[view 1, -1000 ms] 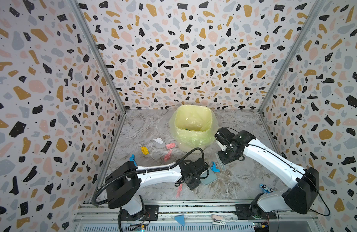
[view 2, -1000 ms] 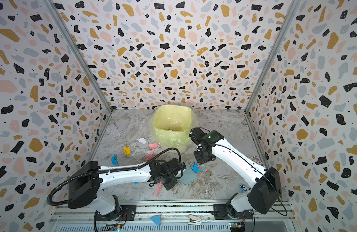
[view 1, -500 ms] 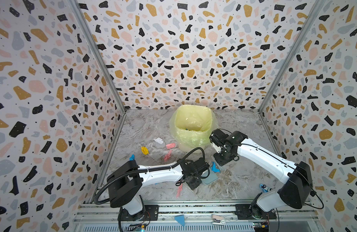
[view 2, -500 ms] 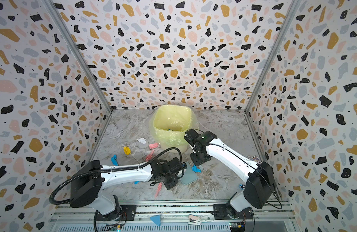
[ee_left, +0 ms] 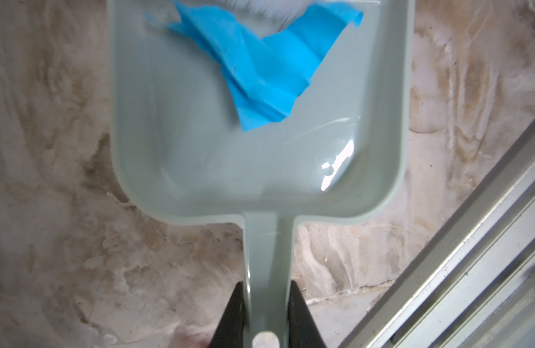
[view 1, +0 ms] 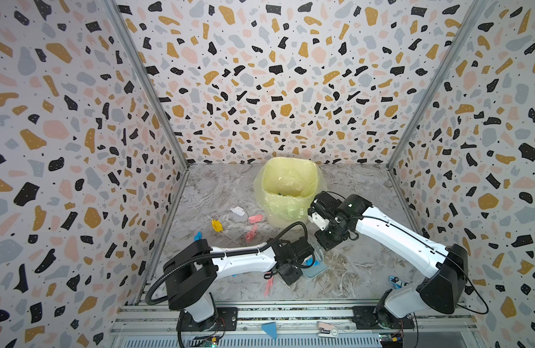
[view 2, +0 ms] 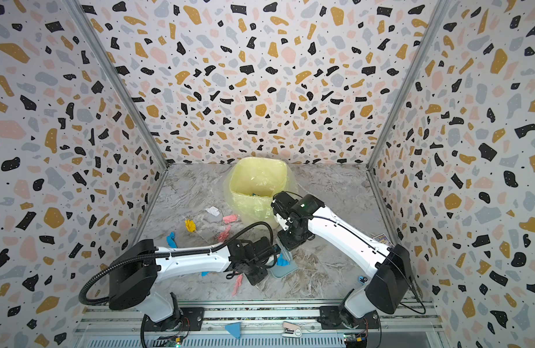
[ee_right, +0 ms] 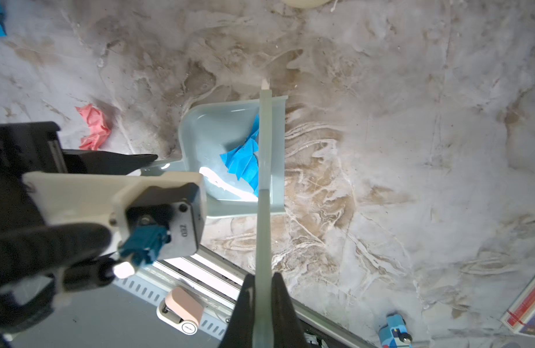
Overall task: Sweep away the paper scraps from the table
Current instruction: 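Brush the blue scrap into the dustpan held by the left gripper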
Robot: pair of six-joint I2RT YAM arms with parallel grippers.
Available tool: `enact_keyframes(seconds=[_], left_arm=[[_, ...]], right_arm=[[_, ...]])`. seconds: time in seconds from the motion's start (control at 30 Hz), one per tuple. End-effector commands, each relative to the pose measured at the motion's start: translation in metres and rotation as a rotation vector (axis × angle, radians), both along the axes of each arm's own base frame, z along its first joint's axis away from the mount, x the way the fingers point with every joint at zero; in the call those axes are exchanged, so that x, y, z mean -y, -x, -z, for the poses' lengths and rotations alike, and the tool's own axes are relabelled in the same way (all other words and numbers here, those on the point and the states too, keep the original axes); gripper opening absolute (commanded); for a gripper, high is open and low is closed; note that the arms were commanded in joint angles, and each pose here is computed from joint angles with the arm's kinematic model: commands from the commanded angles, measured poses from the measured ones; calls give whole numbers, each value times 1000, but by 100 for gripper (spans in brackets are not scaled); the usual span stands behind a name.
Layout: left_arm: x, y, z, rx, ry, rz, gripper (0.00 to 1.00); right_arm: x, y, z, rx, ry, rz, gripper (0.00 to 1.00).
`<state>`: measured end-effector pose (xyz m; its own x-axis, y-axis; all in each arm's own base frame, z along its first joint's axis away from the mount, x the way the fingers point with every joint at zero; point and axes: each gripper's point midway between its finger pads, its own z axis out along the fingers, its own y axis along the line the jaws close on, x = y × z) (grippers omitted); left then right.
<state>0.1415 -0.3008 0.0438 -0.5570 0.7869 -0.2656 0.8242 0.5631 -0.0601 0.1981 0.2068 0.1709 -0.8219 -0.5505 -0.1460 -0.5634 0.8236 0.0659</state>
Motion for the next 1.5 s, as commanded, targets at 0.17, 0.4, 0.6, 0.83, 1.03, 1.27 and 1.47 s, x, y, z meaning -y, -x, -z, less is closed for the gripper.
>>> enact_keyframes(seconds=[0.17, 0.4, 0.6, 0.83, 1.03, 1.27, 1.47], left_arm=[[9, -6, -8, 20, 34, 0, 19], [10, -5, -5, 13, 32, 4, 19], [11, -5, -3, 8, 32, 8, 19], [11, -5, -3, 9, 34, 7, 19], [11, -5, -4, 10, 37, 4, 19], [7, -4, -4, 17, 44, -5, 19], [6, -6, -7, 34, 66, -19, 19]], right_arm=[[26, -13, -34, 86, -28, 78, 0], [30, -14, -33, 93, -37, 98, 0], [58, -12, -3, 85, 117, 144, 0], [31, 1, -3, 21, 6, 94, 0], [-4, 15, -11, -28, -91, 20, 0], [24, 7, -14, 22, 17, 74, 0], [38, 0, -24, 54, 32, 116, 0]])
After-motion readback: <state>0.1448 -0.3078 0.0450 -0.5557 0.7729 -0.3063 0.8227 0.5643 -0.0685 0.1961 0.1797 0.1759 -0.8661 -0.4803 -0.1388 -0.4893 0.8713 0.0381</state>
